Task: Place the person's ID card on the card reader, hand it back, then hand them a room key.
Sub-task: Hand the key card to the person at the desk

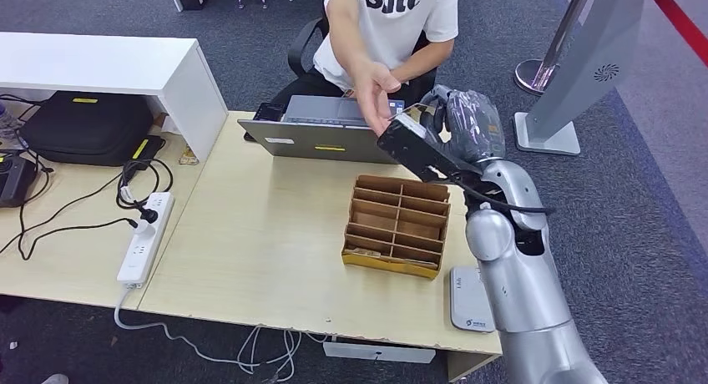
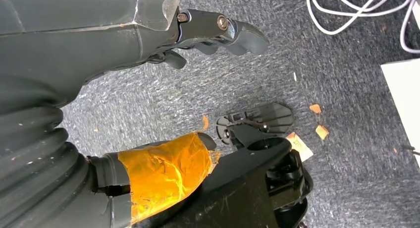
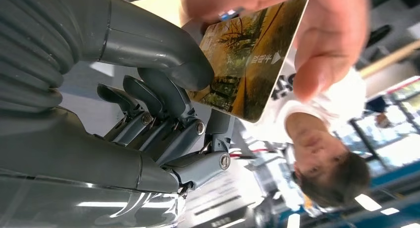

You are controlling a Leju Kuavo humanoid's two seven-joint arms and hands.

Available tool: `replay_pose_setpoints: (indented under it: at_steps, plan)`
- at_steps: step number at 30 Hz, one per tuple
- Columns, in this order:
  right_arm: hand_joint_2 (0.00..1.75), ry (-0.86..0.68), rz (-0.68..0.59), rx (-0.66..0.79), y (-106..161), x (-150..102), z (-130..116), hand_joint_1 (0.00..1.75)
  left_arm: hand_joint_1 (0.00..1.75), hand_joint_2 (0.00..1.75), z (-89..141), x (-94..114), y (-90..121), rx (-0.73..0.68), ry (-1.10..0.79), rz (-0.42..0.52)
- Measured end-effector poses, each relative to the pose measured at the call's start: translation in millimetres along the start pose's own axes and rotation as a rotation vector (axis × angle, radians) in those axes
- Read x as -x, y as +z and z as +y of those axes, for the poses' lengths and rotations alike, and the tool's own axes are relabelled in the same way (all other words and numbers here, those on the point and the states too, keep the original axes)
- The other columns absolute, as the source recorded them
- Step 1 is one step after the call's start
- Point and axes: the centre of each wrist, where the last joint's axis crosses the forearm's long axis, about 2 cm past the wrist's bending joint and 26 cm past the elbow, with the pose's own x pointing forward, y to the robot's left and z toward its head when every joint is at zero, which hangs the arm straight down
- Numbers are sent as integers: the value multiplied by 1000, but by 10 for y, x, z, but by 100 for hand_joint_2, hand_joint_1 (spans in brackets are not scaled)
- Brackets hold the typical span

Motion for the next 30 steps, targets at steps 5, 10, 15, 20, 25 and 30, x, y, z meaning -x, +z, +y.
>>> replay_pose_setpoints:
  at_steps: [5, 10, 15, 20, 25, 30]
  plan:
    - [175, -21, 52, -16, -169, 75, 62, 12, 0, 175, -7, -48, -10, 16, -32, 1]
    - [175, -115, 60, -58, -175, 61, 211, 0, 0, 175, -10, -64, -14, 17, -44, -1]
    - [175, -257, 47, -73, -161, 26, 278, 0, 0, 175, -10, -64, -13, 13, -38, -1]
    - [175, -401, -38, -57, 2, -101, 347, 0, 0, 175, -5, -44, -9, -4, -11, 0]
    - [175, -415, -146, 0, 416, -249, 406, 0, 0, 175, 2, 44, 11, -25, 34, -7]
    - [175, -432, -181, 34, 649, -305, 388, 0, 0, 175, 3, 91, 23, -32, 49, 0]
